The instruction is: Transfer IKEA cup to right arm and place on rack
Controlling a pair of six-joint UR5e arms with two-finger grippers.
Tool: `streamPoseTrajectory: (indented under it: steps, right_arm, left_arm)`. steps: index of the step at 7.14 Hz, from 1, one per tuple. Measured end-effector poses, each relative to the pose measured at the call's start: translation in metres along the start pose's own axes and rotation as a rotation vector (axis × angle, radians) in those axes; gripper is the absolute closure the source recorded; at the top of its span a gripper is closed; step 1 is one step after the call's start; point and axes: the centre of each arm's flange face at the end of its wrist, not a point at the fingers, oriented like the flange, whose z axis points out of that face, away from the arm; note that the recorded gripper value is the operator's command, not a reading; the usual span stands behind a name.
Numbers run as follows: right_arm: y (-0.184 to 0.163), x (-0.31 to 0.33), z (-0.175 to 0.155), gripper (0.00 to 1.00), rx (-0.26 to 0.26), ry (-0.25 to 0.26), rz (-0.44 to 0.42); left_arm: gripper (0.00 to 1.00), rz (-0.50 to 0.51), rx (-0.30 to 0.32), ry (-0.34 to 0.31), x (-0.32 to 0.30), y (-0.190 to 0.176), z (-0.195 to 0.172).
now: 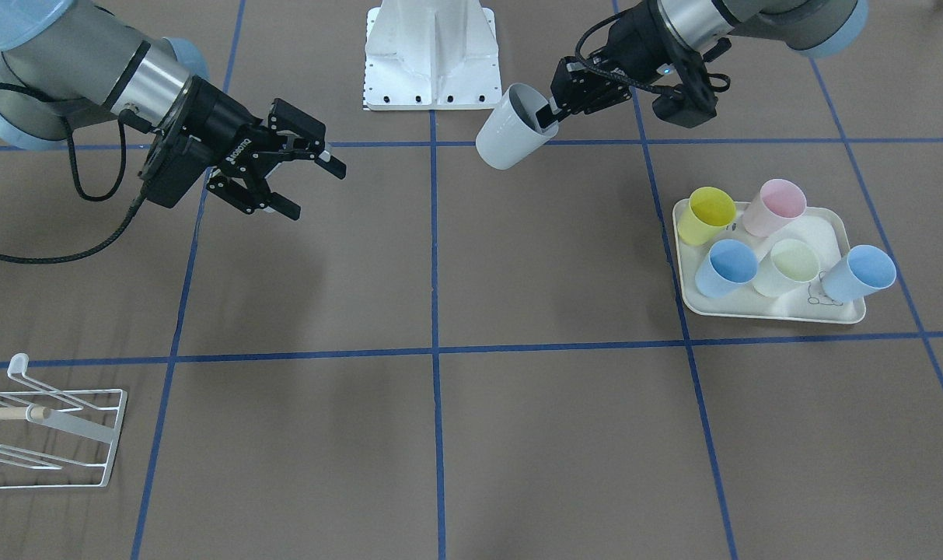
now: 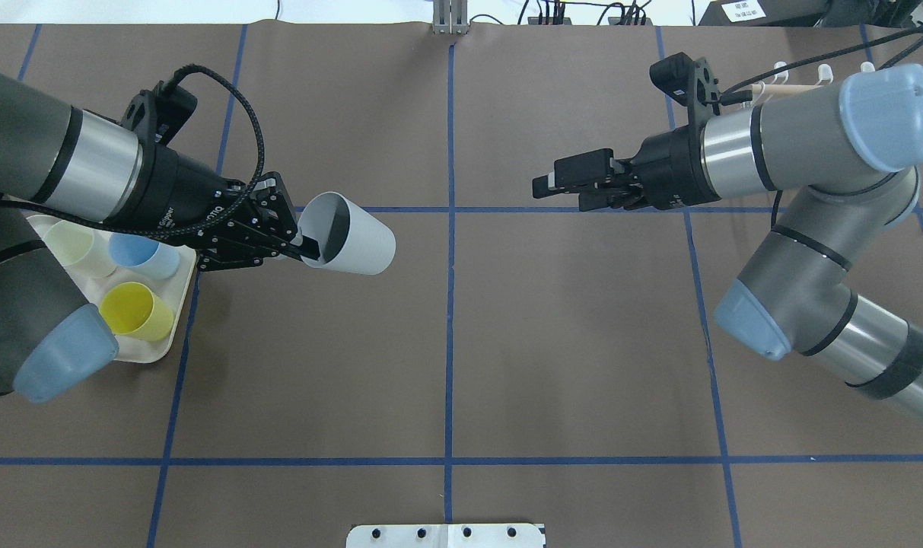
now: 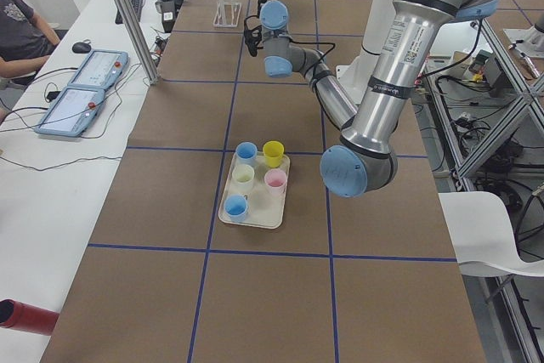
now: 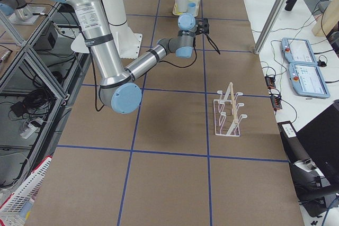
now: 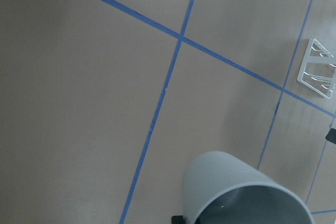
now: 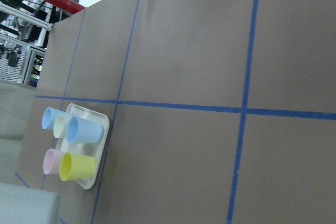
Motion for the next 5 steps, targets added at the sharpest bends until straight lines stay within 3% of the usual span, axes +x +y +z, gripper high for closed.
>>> streamPoseTrajectory:
  steps: [3, 5]
  right_arm:
    - [0.033, -0.028, 0.007, 0.03, 0.026, -0.218, 0.045]
    - [0.041, -0.042, 0.001, 0.04, 0.036, -0.34, 0.092]
  left_arm:
    - [1.0, -0.11, -0.037, 0.108, 0.011, 0.002, 0.013]
    - [1.0, -0.247, -0.083, 0.248, 0.003, -0.006, 0.015]
